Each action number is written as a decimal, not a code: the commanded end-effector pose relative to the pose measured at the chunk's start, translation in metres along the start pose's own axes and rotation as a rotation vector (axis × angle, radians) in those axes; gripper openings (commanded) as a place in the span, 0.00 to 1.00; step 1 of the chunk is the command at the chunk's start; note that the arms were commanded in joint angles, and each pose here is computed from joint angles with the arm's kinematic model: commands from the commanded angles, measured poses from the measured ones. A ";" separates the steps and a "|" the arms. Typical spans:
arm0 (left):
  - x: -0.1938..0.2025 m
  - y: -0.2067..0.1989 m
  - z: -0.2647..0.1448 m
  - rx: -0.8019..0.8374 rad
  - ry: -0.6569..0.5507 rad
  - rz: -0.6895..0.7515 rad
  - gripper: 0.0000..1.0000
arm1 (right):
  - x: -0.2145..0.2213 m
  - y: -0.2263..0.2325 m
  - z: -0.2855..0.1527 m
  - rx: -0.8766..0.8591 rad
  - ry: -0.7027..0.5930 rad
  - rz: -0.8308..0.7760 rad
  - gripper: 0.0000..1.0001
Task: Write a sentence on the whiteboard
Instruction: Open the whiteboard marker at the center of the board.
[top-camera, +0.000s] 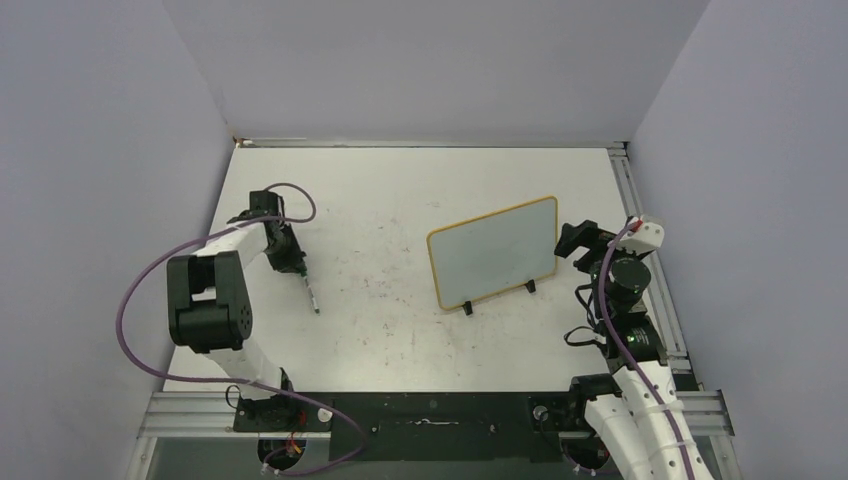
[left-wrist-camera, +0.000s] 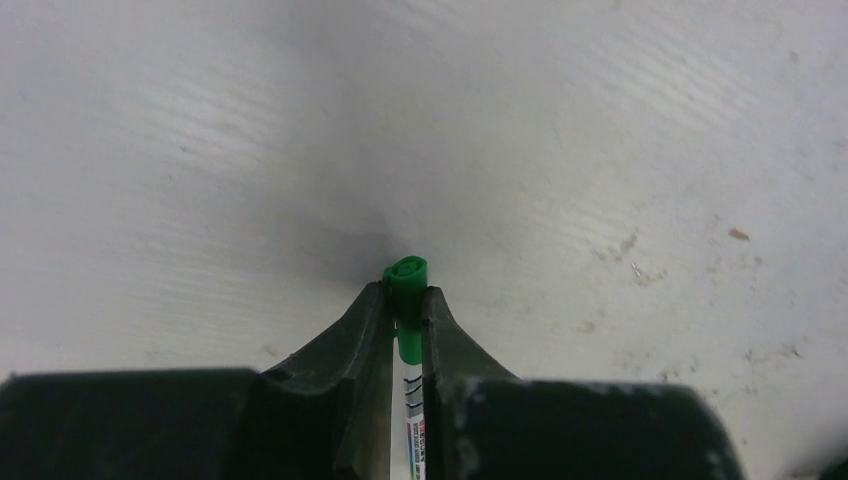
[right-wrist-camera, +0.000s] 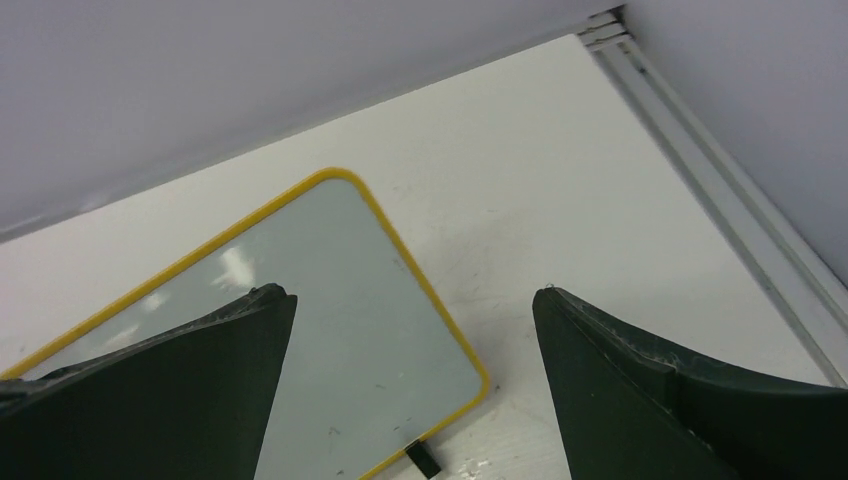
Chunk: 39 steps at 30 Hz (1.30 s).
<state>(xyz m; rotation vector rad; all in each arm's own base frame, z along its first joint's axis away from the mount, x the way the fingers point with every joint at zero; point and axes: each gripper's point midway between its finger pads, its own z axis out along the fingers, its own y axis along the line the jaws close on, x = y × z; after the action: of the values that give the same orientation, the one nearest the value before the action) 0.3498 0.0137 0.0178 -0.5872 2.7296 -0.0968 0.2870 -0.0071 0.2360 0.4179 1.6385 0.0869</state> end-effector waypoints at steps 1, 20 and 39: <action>-0.005 -0.048 -0.055 0.248 -0.135 -0.065 0.00 | -0.023 0.072 -0.015 -0.358 -0.013 -0.041 0.94; 0.100 -0.146 -0.173 0.760 -0.290 -0.350 0.00 | 0.073 0.277 -0.153 -0.976 0.343 -0.062 0.88; 0.130 -0.176 -0.182 0.848 -0.227 -0.403 0.00 | 0.188 0.323 -0.186 -1.018 0.626 -0.172 0.43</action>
<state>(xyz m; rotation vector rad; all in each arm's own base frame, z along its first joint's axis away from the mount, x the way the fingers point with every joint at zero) 0.2362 -0.1976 0.1542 -0.7768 2.1180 -1.0687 0.1582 0.3705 0.1476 -0.6430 2.0524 0.8870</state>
